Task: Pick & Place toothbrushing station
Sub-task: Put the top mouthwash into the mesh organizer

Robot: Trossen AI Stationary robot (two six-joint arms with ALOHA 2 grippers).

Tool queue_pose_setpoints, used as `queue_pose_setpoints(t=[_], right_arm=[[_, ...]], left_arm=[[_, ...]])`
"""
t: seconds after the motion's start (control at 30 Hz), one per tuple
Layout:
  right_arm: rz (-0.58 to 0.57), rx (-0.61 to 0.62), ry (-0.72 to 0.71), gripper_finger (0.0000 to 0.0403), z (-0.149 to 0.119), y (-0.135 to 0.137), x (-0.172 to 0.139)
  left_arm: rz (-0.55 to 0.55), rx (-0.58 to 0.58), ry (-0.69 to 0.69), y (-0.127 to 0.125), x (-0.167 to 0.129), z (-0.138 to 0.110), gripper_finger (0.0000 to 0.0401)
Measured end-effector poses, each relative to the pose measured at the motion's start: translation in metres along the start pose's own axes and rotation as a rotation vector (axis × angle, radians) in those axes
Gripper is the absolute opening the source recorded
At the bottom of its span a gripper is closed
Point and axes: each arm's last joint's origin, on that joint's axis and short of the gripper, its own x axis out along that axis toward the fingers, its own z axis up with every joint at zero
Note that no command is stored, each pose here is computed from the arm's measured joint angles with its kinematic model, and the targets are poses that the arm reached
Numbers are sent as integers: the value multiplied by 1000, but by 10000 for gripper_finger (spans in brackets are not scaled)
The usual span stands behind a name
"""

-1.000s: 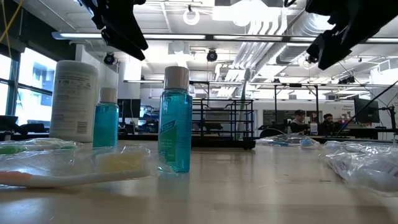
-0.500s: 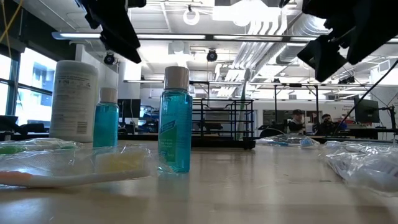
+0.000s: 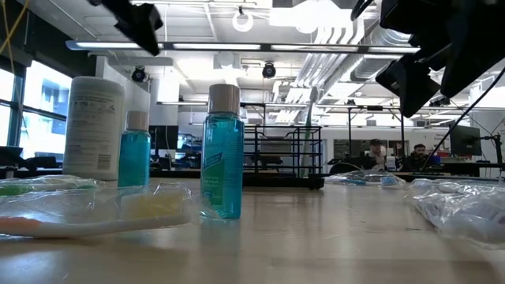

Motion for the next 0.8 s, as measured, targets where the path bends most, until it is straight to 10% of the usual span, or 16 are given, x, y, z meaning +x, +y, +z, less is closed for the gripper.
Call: queue_pose_setpoints(t=[0.4,0.8], right_arm=[[-4,15,-1,229,0,0,0],[-23,14,-6,229,0,-1,0]], left_arm=[[115,68,165,-29,54,-15,278],[183,-482,148,-17,63,-11,278]])
